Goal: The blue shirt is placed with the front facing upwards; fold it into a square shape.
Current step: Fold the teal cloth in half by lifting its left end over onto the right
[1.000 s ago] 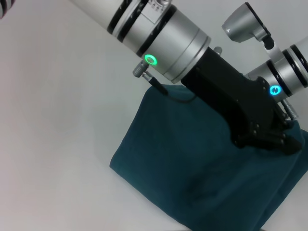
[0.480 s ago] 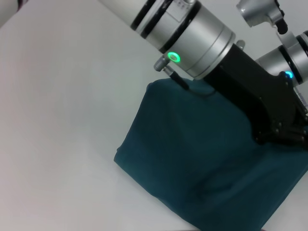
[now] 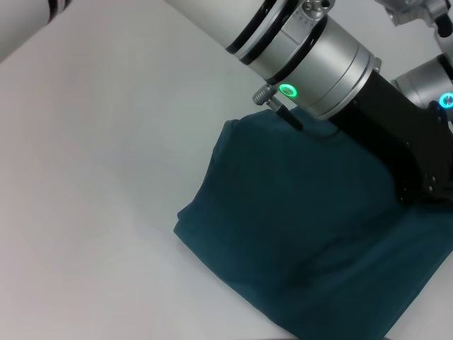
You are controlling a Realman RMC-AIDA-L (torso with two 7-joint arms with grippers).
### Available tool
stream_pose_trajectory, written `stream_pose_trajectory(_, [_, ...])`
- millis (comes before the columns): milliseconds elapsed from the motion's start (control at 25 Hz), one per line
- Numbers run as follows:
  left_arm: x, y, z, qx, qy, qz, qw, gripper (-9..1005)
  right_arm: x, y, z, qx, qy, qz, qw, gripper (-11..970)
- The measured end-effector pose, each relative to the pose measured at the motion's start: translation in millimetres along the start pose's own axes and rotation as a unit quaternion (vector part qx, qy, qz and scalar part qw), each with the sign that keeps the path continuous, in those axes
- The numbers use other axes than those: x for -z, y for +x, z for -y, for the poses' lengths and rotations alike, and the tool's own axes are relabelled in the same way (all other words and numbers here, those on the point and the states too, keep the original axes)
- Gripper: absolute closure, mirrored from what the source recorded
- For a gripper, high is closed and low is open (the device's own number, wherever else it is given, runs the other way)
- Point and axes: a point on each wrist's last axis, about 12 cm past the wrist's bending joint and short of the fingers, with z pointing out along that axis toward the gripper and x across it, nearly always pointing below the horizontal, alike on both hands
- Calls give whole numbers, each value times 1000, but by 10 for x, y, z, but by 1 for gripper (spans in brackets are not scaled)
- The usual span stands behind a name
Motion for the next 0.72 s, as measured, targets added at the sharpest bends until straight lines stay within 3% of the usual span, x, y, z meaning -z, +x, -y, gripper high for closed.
stream_pose_trajectory(720, [-159, 9, 4, -8, -13, 10, 1000, 955, 398, 117, 187, -26, 58, 41, 997, 929])
